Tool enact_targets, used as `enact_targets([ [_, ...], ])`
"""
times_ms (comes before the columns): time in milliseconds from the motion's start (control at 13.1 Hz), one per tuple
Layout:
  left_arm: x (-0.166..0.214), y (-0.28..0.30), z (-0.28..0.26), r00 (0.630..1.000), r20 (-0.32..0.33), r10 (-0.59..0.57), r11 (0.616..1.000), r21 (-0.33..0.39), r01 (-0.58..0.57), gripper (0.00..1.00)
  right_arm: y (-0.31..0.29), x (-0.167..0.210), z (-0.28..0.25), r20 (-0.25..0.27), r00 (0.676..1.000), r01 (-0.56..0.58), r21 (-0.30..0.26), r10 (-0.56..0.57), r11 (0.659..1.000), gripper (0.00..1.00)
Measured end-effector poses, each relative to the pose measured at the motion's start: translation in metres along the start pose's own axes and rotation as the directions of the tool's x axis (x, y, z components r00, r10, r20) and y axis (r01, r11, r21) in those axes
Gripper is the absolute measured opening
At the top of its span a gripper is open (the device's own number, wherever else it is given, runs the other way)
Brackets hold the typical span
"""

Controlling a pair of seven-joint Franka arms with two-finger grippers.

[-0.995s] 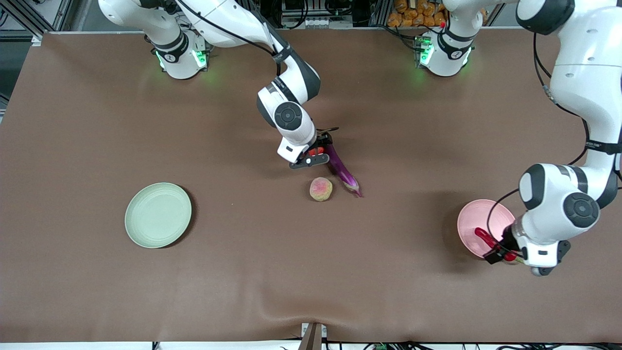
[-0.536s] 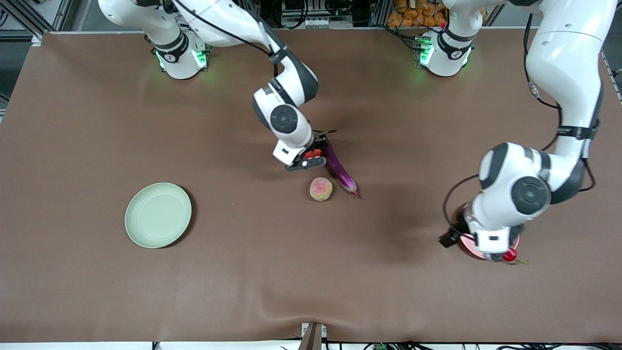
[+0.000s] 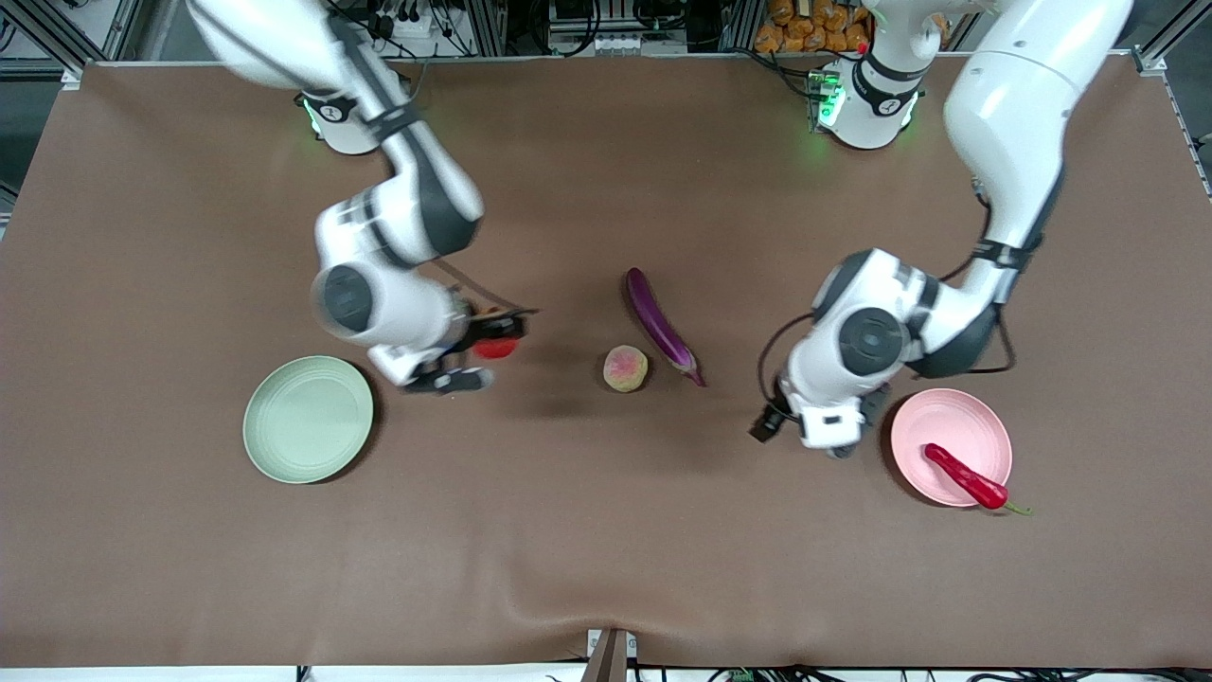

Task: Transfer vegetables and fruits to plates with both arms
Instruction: 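Carry the apple to the green plate while the left gripper reaches the eggplant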

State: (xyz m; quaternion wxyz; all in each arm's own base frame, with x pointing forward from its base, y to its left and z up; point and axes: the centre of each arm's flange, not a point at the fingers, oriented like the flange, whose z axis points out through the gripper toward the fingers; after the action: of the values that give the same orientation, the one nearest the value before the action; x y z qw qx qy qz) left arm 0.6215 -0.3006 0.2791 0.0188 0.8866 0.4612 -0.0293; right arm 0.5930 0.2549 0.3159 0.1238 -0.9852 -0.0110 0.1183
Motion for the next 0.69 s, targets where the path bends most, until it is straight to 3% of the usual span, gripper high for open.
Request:
enact_targets([
  [383, -0.098, -0.012, 0.044, 0.998, 0.024, -0.053, 0.999, -0.008, 0.053, 1.00, 0.213, 0.042, -0.044, -0.056, 0.995, 0.084, 0.031, -0.082, 0.996, 0.85],
  [689, -0.150, -0.032, 0.066, 0.999, 0.040, -0.030, 0.999, -0.028, 0.031, 1.00, 0.296, 0.064, -0.037, -0.039, 0.990, 0.131, -0.098, -0.136, 0.987, 0.85],
])
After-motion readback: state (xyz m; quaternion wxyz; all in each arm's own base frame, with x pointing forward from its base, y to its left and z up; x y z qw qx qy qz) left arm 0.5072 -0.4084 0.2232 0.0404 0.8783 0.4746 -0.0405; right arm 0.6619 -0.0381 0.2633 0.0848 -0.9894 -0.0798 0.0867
